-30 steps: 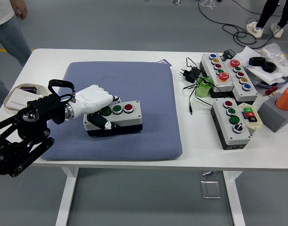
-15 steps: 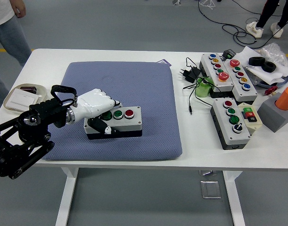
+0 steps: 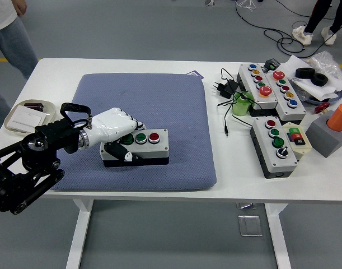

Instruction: Pick up the button,place it on the desk,press the button,press the button

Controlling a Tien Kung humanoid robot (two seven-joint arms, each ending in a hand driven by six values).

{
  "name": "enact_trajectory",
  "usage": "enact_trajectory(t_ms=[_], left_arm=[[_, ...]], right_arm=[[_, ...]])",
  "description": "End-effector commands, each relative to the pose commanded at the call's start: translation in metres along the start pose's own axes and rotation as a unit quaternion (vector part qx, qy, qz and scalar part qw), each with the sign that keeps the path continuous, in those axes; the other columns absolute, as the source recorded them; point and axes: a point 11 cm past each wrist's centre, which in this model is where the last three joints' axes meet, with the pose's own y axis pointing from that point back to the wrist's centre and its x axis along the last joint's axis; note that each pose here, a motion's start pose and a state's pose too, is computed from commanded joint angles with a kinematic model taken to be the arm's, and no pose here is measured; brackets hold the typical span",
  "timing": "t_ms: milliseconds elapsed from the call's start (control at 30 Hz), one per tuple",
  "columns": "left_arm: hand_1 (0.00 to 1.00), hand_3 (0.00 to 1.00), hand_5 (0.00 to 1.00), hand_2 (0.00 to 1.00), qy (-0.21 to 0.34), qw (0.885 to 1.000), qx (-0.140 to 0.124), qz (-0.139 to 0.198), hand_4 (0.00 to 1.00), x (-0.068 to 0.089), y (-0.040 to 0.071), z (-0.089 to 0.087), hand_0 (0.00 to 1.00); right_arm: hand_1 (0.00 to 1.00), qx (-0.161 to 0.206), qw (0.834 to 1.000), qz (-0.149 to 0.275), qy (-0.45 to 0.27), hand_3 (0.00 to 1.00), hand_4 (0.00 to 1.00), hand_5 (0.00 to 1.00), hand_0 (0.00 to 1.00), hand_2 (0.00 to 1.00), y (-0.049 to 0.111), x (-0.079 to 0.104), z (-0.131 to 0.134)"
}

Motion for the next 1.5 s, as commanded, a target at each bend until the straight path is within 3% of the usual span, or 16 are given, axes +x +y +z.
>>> enact_trajectory(t_ms=[133,167,333,367,533,567,600,733,767,933,967,1133,1167,1333,1367,1500], left_arm=[[0.775,0.874,0.137,0.854,0.001,1.000,0.002,0.000,0.849,0.001,0.001,-0.001,0.598],[0.833,0.922,0.331,0.918,0.002,1.000,0.002,0.000,0.998,0.001,0.001,-0.001,0.656],[0.833,0.922,0.331,0.918,0.007,1.000,-0.002,-0.006,0.998,0.002,0.004,0.000,0.656],[0.870,0.943,0.406,0.950,0.009,1.000,-0.003,-0.007,0.998,0.003,0.004,0.000,0.734],[0.870,0.943,0.406,0.950,0.018,1.000,0.001,-0.008,0.998,0.007,0.007,0.000,0.734],[0.914,0.968,0.446,0.977,0.021,1.000,0.002,-0.007,0.998,0.009,0.008,0.001,0.814],[0.914,0.968,0.446,0.977,0.024,1.000,0.002,-0.007,0.998,0.010,0.009,0.001,0.814],[0.914,0.968,0.446,0.977,0.045,0.999,0.000,0.013,0.998,0.024,0.017,0.003,0.814],[0.947,0.993,0.468,0.998,0.055,0.998,-0.003,0.024,0.998,0.030,0.021,0.006,0.881],[0.947,0.993,0.468,0.998,0.074,0.995,-0.011,0.064,0.998,0.061,0.037,0.012,0.881],[0.781,0.970,0.310,0.881,0.078,0.994,-0.010,0.074,0.922,0.069,0.041,0.014,0.642],[0.781,0.970,0.310,0.881,0.075,0.987,0.025,0.140,0.922,0.100,0.057,0.020,0.642],[0.377,0.953,0.171,0.414,0.076,0.985,0.036,0.147,0.673,0.103,0.059,0.020,0.300],[0.377,0.953,0.171,0.414,0.078,0.986,0.062,0.136,0.673,0.107,0.065,0.025,0.300],[0.124,0.938,0.254,0.149,0.078,0.987,0.064,0.127,0.687,0.105,0.066,0.026,0.114],[0.124,0.938,0.254,0.149,0.074,0.991,0.067,0.086,0.687,0.097,0.066,0.033,0.114]], right_arm=[[0.476,0.001,1.000,0.000,0.000,0.583,0.262,0.007,0.631,0.532,0.000,0.000,-0.001],[0.477,0.001,1.000,0.000,0.000,0.583,0.262,0.007,0.631,0.532,0.000,0.000,-0.001],[0.477,0.002,1.000,0.000,-0.002,0.583,0.262,0.007,0.631,0.532,0.000,0.000,-0.002],[0.477,0.002,1.000,0.000,-0.002,0.583,0.262,0.007,0.631,0.532,0.000,0.000,-0.002],[0.477,0.003,1.000,-0.001,-0.002,0.583,0.262,0.007,0.631,0.532,0.000,-0.001,-0.004],[0.476,0.003,1.000,-0.001,-0.002,0.583,0.262,0.007,0.631,0.532,0.000,-0.001,-0.004],[0.476,0.003,1.000,-0.001,-0.002,0.583,0.262,0.007,0.631,0.532,0.000,-0.001,-0.004],[0.476,0.004,1.000,-0.001,-0.003,0.583,0.262,0.007,0.631,0.532,0.000,-0.001,-0.004],[0.476,0.004,1.000,-0.001,-0.004,0.583,0.262,0.008,0.631,0.532,0.000,-0.001,-0.004],[0.476,0.005,1.000,-0.001,-0.004,0.583,0.262,0.008,0.631,0.532,0.000,-0.001,-0.005],[0.476,0.006,1.000,-0.001,-0.004,0.583,0.262,0.007,0.631,0.532,0.000,-0.001,-0.005],[0.476,0.007,1.000,-0.001,-0.005,0.583,0.262,0.007,0.631,0.532,0.000,-0.001,-0.006],[0.477,0.007,1.000,-0.001,-0.005,0.583,0.262,0.008,0.631,0.532,0.000,-0.001,-0.006],[0.477,0.005,1.000,-0.001,-0.005,0.583,0.262,0.008,0.631,0.532,0.000,-0.001,-0.005],[0.477,0.005,1.000,-0.001,-0.005,0.584,0.262,0.008,0.631,0.532,0.000,-0.001,-0.004],[0.477,0.002,1.000,-0.001,-0.004,0.584,0.262,0.008,0.631,0.532,0.000,-0.001,-0.002]])
